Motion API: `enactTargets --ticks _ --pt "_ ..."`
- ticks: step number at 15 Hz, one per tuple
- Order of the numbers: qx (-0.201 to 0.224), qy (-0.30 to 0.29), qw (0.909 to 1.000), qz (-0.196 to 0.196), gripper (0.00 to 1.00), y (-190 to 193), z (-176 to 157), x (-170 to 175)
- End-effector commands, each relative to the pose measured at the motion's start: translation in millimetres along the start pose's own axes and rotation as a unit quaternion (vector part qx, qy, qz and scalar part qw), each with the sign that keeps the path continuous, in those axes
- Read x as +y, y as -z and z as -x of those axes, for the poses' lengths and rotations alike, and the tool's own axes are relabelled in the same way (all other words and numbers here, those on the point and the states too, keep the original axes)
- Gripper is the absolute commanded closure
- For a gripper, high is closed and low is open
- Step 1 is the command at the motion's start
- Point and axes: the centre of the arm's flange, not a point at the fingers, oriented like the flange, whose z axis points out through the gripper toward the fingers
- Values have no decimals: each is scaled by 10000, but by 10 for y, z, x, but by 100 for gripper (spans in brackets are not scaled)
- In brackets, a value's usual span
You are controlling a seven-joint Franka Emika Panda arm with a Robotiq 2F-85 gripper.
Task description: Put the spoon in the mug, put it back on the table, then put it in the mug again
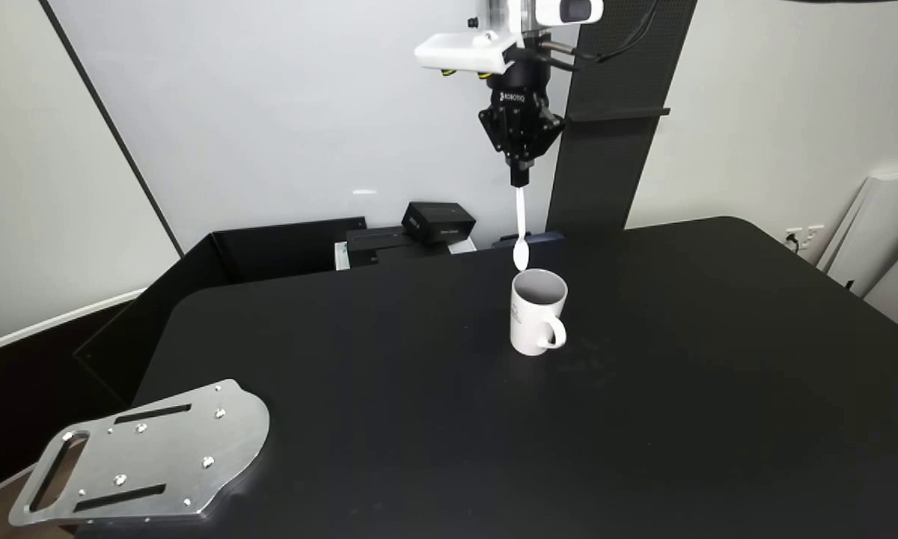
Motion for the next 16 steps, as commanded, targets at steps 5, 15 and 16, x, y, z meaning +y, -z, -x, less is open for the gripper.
enactTargets --ticks 5,15,16 --pt "-102 -284 9981 543 99 80 -348 353" --pt "-301 -631 9866 1476 99 -525 -879 811" --pt "-334 -661 9854 1533 99 -606 -944 852"
